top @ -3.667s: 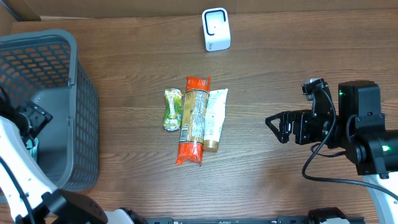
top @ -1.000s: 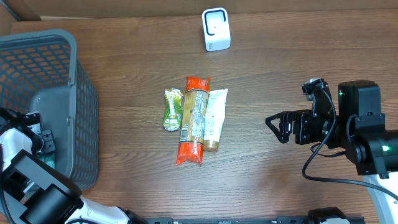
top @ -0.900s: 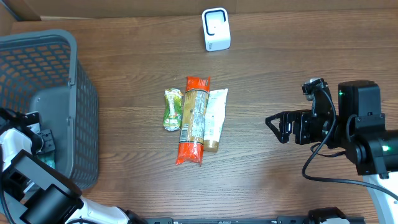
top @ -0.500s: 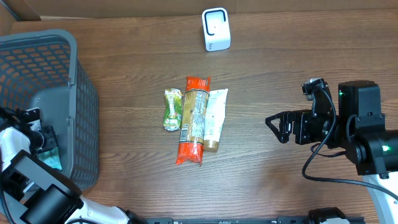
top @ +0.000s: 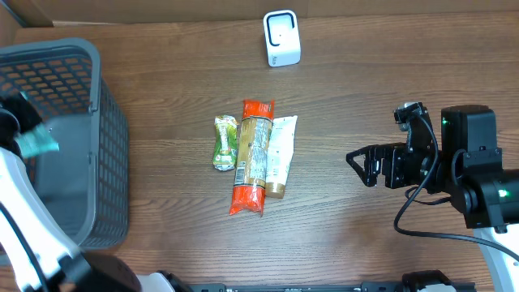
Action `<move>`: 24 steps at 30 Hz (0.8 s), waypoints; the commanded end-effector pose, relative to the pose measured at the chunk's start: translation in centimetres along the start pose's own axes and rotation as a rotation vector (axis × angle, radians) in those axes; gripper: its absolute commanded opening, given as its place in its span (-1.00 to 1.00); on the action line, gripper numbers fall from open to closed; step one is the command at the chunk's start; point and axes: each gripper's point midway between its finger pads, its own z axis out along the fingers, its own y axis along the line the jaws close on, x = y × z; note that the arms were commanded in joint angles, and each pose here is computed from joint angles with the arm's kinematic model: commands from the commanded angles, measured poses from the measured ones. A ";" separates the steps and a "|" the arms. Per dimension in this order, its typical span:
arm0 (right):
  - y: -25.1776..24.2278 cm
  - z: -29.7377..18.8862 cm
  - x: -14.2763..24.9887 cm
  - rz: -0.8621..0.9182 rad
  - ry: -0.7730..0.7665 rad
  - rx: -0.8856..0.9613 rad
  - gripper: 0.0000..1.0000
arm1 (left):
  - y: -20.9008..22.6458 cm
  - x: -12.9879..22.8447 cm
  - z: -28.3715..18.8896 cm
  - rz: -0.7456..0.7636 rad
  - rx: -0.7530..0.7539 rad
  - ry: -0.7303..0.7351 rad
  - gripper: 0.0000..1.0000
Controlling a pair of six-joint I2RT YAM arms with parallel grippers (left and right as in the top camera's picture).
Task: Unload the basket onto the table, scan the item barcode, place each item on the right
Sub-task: 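Grasp the mint-green packet with the left gripper and lift, then place the mint-green packet left of the yellow pouch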
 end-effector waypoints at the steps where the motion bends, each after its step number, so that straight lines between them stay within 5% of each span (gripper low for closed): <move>1: 0.5 -0.7 -0.7 -0.028 -0.031 -0.003 1.00 | -6.1 -4.7 -7.3 -0.049 0.190 -0.178 -0.92; 6: 0.5 -0.7 -0.7 -0.028 -0.031 -0.003 1.00 | -13.8 -4.6 -14.2 0.043 0.387 -0.251 -0.92; 12: 0.5 -0.7 -0.7 -0.028 -0.031 -0.003 1.00 | -22.1 3.0 -15.7 0.187 0.566 -0.016 -0.91; 24: 0.5 -0.7 -0.7 -0.028 -0.031 -0.003 1.00 | -24.3 21.1 -3.0 0.193 0.249 0.473 -0.92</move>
